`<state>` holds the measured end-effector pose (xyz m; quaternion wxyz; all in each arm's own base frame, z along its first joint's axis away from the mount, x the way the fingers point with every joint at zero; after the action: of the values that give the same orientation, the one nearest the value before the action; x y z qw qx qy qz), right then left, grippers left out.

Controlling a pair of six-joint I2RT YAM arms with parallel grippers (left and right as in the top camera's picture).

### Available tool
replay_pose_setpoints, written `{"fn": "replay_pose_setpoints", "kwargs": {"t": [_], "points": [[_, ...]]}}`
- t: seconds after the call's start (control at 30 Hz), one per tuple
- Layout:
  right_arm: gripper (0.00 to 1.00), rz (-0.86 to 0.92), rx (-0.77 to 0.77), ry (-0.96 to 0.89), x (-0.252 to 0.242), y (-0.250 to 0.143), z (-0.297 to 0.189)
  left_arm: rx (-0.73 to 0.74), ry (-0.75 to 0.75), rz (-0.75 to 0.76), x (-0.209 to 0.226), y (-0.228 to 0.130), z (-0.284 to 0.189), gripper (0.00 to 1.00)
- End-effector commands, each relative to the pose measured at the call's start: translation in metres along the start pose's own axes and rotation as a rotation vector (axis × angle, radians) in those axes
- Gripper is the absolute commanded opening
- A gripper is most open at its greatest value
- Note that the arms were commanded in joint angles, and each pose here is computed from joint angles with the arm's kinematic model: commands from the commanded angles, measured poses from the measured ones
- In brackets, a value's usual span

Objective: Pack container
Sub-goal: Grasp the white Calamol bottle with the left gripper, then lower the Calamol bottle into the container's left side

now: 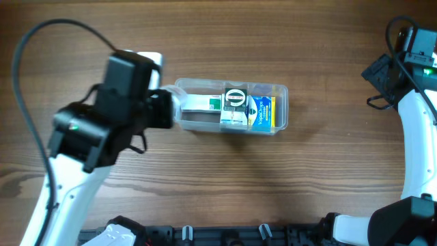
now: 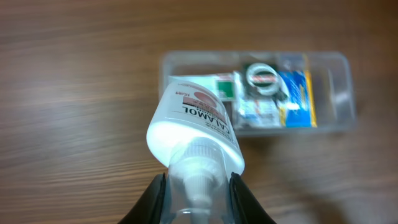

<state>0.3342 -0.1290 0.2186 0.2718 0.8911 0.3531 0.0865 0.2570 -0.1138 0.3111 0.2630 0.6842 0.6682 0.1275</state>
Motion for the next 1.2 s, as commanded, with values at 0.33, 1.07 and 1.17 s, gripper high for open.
{"fn": "replay_pose_setpoints", "kwargs": {"t": [0.33, 1.07, 1.17], "points": [[1.00, 0.018, 0.005, 0.008, 0.002, 0.000, 0.002, 0.361, 0.125, 0.215, -0.053, -0.043, 0.128, 0.04], [1.00, 0.018, 0.006, 0.008, 0.003, 0.000, 0.002, 0.361, 0.117, 0.212, -0.062, -0.040, 0.169, 0.32], [1.00, 0.018, 0.005, 0.008, 0.002, 0.000, 0.002, 0.362, 0.117, 0.212, -0.062, -0.040, 0.169, 0.52]]}}
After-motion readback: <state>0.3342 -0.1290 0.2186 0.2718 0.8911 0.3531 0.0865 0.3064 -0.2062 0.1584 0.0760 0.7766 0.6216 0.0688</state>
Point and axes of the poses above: each gripper's point midway between its finger pads, its own z axis out along the fingers, its own x axis along the line the jaws close on, y = z × x, the point moved 3 cm from there along -z, back along the fingers, and after that the axes turned 5 degrees about -z, right-handed, at the moved point
